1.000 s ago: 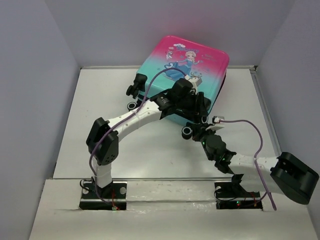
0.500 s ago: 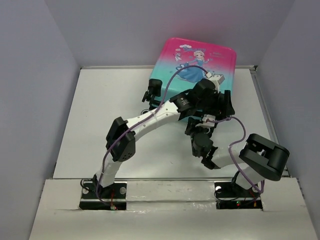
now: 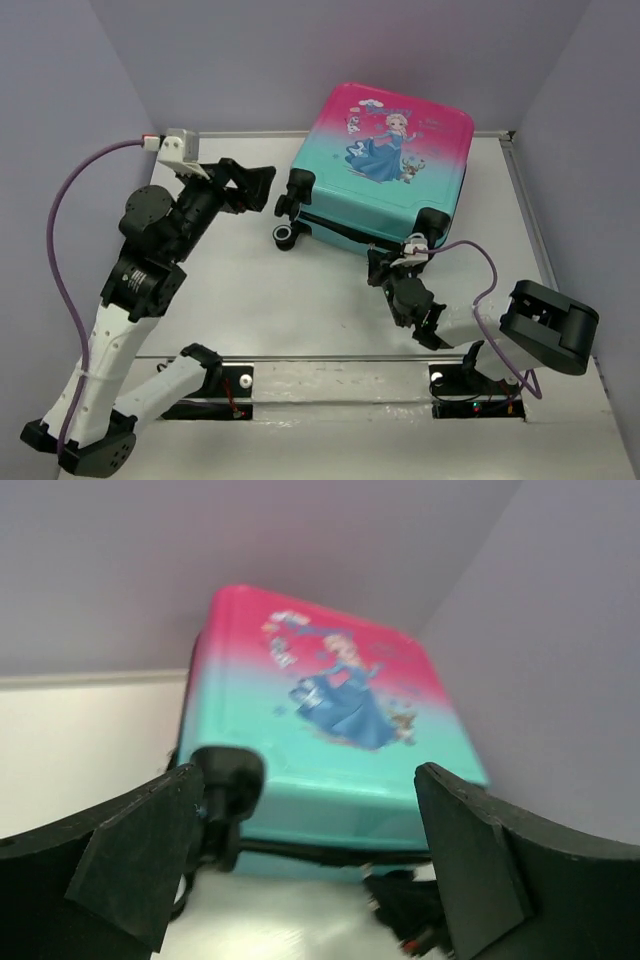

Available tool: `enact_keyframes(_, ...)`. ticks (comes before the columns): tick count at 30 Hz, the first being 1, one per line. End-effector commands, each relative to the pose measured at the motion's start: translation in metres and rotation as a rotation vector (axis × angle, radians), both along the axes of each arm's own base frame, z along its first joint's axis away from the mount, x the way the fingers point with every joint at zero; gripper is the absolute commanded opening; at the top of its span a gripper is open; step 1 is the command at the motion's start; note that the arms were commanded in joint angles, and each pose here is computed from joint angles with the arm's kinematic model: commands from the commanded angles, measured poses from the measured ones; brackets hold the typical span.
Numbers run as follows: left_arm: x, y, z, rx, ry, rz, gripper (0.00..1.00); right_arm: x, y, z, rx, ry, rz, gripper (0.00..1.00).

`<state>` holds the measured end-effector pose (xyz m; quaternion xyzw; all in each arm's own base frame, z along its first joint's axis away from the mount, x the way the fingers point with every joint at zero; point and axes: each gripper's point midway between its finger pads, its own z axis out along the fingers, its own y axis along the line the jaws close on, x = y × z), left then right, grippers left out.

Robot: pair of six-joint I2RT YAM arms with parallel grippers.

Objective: Pack the luggage

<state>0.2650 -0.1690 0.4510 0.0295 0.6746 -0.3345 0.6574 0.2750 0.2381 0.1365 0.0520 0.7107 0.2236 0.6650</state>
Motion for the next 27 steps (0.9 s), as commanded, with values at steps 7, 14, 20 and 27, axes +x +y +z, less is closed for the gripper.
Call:
enact_keyframes(7,0.032,-0.013,-0.192,0.394,0.323,-0.132,0.99,-0.013,0.032,0.043,0.201,-0.053,0.151,0.07)
enact_keyframes(14,0.060,-0.031,-0.211,0.435,0.384,-0.176,0.99,-0.017,0.031,0.041,0.201,-0.047,0.166,0.07)
enact_keyframes(20,0.079,-0.038,-0.220,0.450,0.410,-0.175,0.99,-0.020,0.029,0.039,0.198,-0.044,0.174,0.07)
enact_keyframes(27,0.099,-0.042,-0.238,0.500,0.465,-0.168,0.80,-0.017,0.027,0.041,0.193,-0.043,0.180,0.07)
